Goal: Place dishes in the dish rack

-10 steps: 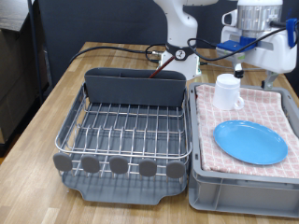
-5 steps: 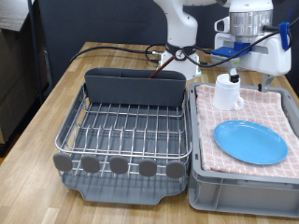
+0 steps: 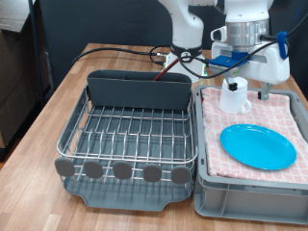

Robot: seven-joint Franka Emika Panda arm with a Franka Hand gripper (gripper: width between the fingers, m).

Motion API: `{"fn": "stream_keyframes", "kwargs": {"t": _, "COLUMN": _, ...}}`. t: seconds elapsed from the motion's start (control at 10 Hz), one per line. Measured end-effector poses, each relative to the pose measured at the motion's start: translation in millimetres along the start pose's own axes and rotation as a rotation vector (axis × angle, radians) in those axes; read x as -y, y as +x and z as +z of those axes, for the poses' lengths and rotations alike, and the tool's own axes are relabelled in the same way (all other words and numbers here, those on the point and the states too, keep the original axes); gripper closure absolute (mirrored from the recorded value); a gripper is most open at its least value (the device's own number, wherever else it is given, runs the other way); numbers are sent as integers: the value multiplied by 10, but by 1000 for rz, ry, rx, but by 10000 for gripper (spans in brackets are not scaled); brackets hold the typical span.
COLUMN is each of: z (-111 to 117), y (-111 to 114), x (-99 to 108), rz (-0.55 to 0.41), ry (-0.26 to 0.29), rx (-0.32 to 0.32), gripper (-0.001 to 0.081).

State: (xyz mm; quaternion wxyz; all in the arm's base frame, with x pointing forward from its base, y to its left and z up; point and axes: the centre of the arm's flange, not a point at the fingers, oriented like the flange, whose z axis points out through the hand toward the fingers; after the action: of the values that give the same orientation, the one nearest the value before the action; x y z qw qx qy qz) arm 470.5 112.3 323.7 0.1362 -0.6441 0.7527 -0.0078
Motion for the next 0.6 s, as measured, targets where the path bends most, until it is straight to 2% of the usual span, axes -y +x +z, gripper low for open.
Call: {"fn": "stream_keyframes", "kwargs": {"t": 0.6, "z": 316, "y": 203, "x": -109, "rz": -15, "ry": 20, "rx": 28, "gripper": 3}}
